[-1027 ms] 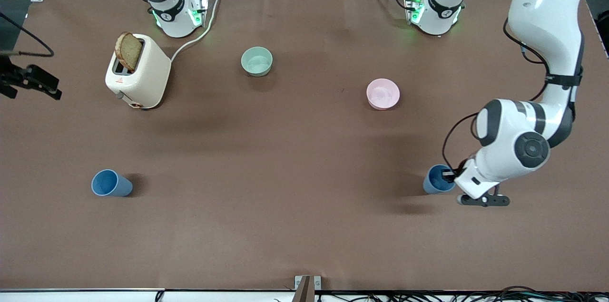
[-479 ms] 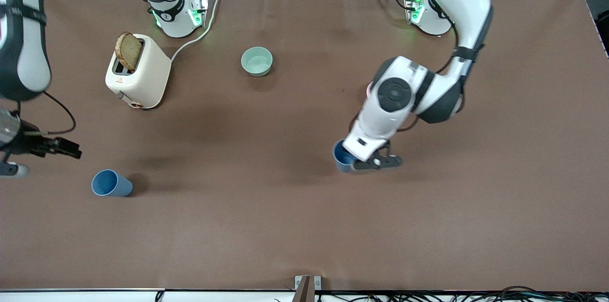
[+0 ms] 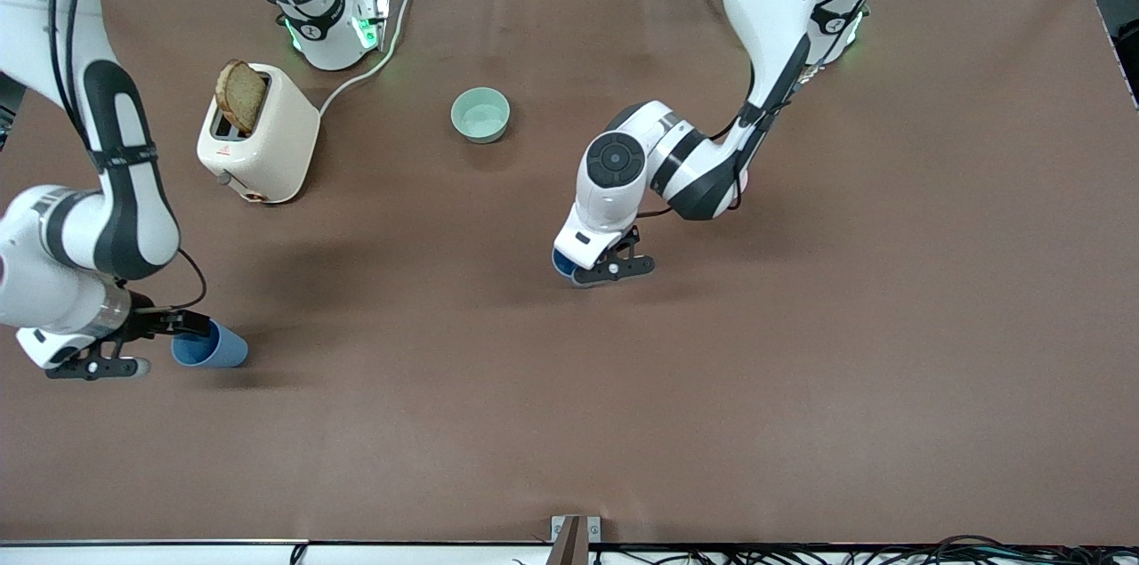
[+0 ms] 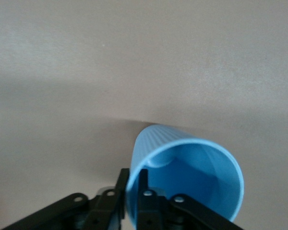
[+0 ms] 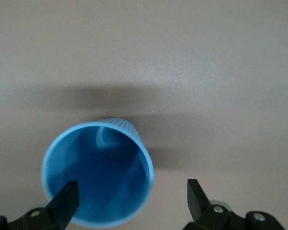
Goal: Stack blue cups with both arms
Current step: 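Release the cup with the left gripper while the right gripper grasps cup, then carry the second blue cup over the centered cup with the right gripper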
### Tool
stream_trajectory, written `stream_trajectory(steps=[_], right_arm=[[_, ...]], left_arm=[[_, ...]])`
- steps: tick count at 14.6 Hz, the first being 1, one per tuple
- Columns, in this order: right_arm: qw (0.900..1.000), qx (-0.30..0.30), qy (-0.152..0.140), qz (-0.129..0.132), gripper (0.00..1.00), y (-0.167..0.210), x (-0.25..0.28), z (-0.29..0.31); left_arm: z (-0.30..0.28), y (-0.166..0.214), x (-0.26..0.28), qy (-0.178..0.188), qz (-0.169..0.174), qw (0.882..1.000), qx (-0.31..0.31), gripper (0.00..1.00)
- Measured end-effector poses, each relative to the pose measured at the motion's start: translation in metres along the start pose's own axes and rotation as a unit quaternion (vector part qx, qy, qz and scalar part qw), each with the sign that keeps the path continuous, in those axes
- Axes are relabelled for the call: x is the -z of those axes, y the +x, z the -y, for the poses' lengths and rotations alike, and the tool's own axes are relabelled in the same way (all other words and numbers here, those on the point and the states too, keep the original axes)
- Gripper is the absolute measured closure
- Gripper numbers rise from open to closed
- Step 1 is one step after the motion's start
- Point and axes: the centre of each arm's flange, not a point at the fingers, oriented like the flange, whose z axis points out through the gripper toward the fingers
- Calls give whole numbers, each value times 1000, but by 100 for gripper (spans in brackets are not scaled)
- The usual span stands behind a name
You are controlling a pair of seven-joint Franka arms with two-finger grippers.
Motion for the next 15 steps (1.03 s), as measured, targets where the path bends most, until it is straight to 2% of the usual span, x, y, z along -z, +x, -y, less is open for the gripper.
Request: stream_trajectory(steps=[2, 3, 6, 8, 9, 12, 15], right_arm=[[1000, 3, 1, 5, 0, 1, -10, 1], [1000, 4, 1, 4, 6, 1, -9, 1], [1000, 4, 1, 2, 39, 3, -5, 1], [1000, 4, 1, 2, 62, 4, -4, 1], [1000, 4, 1, 3, 71, 4, -4, 1], [1000, 5, 5, 13, 96, 3, -3, 3], [1000, 10, 11, 25, 96, 4, 27, 15]], left_arm=[[0, 8, 2, -6, -5, 1000, 5, 62], [-1, 15, 12, -14, -12, 1000, 8, 53], [3, 40, 85, -31, -38, 999, 21, 24], [35, 67, 166, -32, -60, 997, 37, 6], [60, 80, 207, -30, -68, 997, 35, 0], [148, 102, 309, -14, -77, 997, -1, 0], [240, 111, 379, 9, -71, 997, -41, 0]])
